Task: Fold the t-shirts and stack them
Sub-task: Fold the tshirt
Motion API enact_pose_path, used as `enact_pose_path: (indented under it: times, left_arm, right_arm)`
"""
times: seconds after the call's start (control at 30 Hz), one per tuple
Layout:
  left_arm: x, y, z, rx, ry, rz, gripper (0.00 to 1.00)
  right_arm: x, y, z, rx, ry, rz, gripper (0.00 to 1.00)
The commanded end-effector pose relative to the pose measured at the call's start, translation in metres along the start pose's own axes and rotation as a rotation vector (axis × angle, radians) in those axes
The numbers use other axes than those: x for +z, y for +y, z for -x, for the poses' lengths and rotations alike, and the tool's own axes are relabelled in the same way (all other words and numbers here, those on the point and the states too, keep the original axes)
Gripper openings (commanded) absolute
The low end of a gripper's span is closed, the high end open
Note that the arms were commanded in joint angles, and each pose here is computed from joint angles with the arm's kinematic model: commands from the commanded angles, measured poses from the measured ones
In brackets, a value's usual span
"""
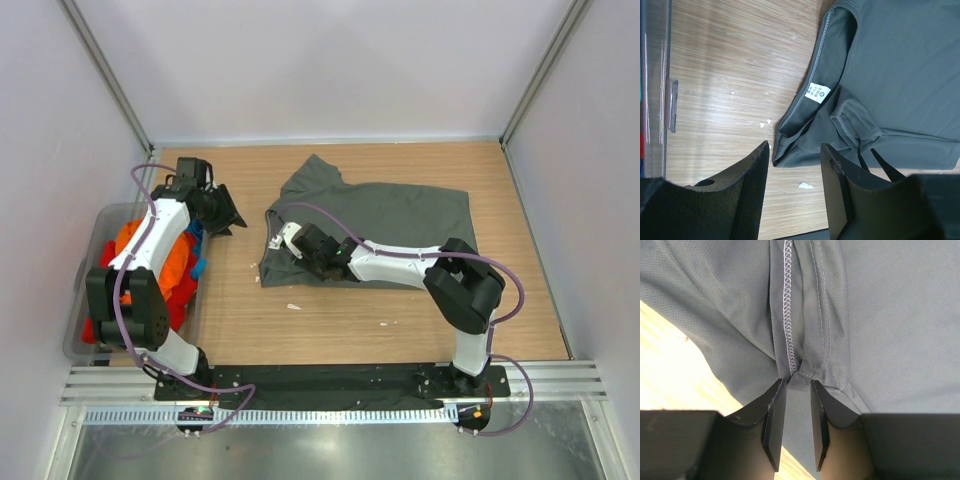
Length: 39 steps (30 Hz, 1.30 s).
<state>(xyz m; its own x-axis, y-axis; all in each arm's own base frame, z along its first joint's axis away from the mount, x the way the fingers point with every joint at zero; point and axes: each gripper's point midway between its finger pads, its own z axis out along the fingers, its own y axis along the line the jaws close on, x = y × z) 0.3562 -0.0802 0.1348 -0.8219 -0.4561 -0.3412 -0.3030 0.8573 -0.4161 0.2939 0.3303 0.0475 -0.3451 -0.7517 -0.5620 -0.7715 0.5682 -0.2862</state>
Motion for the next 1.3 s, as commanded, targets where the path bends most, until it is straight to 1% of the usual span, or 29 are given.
enact_pose_path:
  times: [0.0,0.4,0.53,0.57,0.63,0.77,0.8,0.83,1.03,1.13,1.27]
  left_arm:
    - [-0.005,-0.003,0.009,0.028,-0.043,-0.018,0.47]
    - [-0.004,-0.001,0.008,0.027,-0.039,-0.015,0.46]
    - [-0.004,-0.001,0.008,0.031,-0.040,-0.013,0.46]
    - [-0.004,-0.001,0.008,0.032,-0.043,-0.011,0.46]
    - [-0.004,-0.001,0.008,0.032,-0.043,-0.011,0.46]
    - [-0.005,-0.001,0.009,0.032,-0.045,-0.011,0.46]
    - [-0.004,0.000,0.009,0.030,-0.045,-0.008,0.46]
    - [-0.005,-0.001,0.009,0.032,-0.045,-0.011,0.46]
    - [-0.005,0.000,0.009,0.030,-0.047,-0.005,0.46]
    - [-0.005,0.002,0.009,0.030,-0.050,0.000,0.46]
    - [-0.006,0.001,0.009,0.032,-0.052,0.000,0.46]
  right_arm:
    - [-0.003,-0.005,0.021,0.000,-0.043,-0.028,0.32]
    - [0.005,0.002,0.012,0.011,-0.021,-0.002,0.33]
    - [0.007,0.002,0.014,0.017,-0.025,-0.007,0.32]
    - [0.008,0.001,0.012,0.018,-0.020,-0.019,0.29]
    - [0.010,0.000,0.012,0.018,-0.019,-0.027,0.26]
    - [0.011,-0.003,0.010,0.016,-0.013,-0.047,0.25]
    - [0.011,-0.004,0.011,0.017,-0.016,-0.048,0.24]
    - [0.011,-0.004,0.011,0.015,-0.016,-0.049,0.17]
    - [0.005,-0.012,0.018,0.029,-0.038,-0.085,0.01]
    - [0.000,-0.023,0.027,0.050,-0.070,-0.141,0.01]
    - [-0.002,-0.041,0.030,0.068,-0.082,-0.236,0.01]
